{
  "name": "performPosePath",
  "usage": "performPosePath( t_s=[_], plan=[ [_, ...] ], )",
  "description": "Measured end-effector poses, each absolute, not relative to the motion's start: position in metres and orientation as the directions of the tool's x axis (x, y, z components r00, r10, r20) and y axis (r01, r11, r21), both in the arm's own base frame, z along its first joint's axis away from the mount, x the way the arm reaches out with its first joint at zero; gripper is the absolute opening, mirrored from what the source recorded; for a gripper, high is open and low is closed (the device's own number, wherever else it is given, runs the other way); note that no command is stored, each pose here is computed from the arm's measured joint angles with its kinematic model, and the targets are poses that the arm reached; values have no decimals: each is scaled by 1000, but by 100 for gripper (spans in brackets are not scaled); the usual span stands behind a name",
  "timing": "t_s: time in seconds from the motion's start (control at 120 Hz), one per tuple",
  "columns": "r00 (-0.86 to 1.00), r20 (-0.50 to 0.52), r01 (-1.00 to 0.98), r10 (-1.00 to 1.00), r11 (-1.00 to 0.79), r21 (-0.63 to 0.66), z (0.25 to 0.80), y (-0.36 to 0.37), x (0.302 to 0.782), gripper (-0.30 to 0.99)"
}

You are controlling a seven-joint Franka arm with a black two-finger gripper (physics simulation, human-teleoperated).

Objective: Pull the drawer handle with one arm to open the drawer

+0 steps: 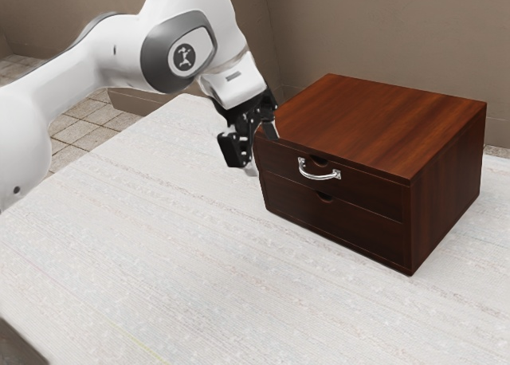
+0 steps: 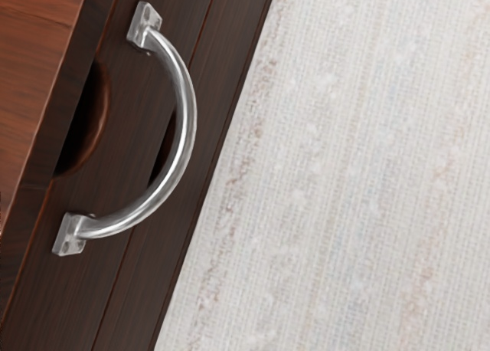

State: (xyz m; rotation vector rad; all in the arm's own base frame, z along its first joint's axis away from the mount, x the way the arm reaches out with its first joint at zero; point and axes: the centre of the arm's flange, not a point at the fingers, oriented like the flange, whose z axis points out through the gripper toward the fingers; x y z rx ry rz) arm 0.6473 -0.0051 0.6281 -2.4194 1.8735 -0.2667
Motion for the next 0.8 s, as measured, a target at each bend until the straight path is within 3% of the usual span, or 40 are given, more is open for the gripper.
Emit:
performPosePath(
  t_s=[0.8],
  plan=[
    [55, 35, -965, -998, -62, -254, 603, -12, 650, 69]
  ],
)
